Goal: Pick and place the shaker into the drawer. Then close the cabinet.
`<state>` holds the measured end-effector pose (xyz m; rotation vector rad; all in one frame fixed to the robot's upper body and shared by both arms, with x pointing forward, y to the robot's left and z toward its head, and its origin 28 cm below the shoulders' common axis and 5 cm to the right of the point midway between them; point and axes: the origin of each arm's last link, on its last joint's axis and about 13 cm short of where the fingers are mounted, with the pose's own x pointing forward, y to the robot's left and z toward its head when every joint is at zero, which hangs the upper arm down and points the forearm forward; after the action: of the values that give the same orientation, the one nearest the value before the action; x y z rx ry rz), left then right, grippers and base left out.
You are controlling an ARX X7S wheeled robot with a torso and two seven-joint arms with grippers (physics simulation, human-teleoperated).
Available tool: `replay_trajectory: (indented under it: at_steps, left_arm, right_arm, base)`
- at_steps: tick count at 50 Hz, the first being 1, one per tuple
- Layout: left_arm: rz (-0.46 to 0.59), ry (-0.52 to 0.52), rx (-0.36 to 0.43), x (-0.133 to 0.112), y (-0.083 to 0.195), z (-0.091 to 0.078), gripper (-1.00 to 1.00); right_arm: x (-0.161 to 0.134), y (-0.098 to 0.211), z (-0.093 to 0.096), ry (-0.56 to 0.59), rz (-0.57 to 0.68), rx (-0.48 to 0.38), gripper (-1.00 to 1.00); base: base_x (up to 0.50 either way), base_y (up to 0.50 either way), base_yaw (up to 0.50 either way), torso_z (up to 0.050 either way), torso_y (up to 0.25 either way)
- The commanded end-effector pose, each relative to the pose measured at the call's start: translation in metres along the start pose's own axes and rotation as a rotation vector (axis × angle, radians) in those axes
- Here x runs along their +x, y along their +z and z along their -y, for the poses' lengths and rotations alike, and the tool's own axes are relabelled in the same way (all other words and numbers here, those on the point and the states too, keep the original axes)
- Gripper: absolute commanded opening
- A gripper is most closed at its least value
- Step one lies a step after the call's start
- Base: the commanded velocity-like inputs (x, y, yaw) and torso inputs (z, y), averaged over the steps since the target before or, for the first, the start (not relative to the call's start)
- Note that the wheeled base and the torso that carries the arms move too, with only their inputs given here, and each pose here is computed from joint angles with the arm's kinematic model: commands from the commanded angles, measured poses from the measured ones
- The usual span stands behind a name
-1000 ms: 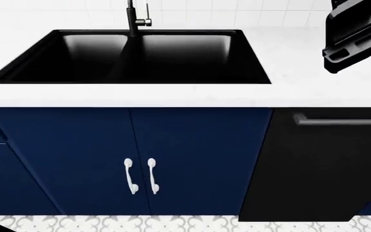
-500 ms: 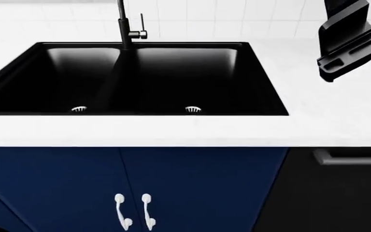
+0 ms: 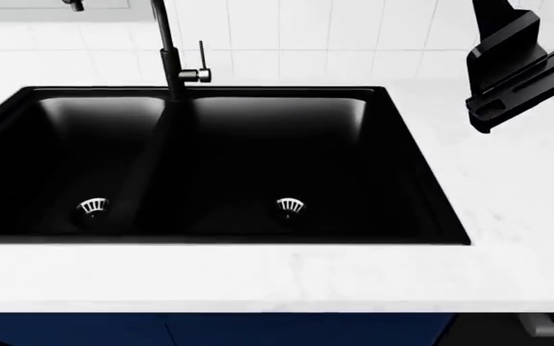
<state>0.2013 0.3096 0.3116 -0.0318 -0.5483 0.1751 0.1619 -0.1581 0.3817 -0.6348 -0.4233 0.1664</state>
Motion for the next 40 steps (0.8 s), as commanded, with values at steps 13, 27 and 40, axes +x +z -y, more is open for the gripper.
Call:
replay_trajectory:
  at_steps: [13,27,40]
  left_arm:
    - [-0.021,-0.031,-0.108,0.014,-0.003,-0.001,1.00]
    - [-0.016,0.098,-0.043,0.028,0.008,-0.004,1.00]
    - [0.416,-0.222,-0.122,0.045,0.171,0.048,1.00]
  right_arm:
    - [0.000,0.001,0.000,0.012,0.017,0.020,1.00]
    - [0.001,-0.004,0.006,-0.142,-0.121,0.171,1.00]
    - [0.006,-0.004,0.009,-0.154,-0.223,0.109,1.00]
  base:
    - [0.50,0.00,0.00,0.000,0.002]
    - [0.07,0.00,0.00,0.000,0.001]
    - [0.00,0.00,0.00,0.000,0.000]
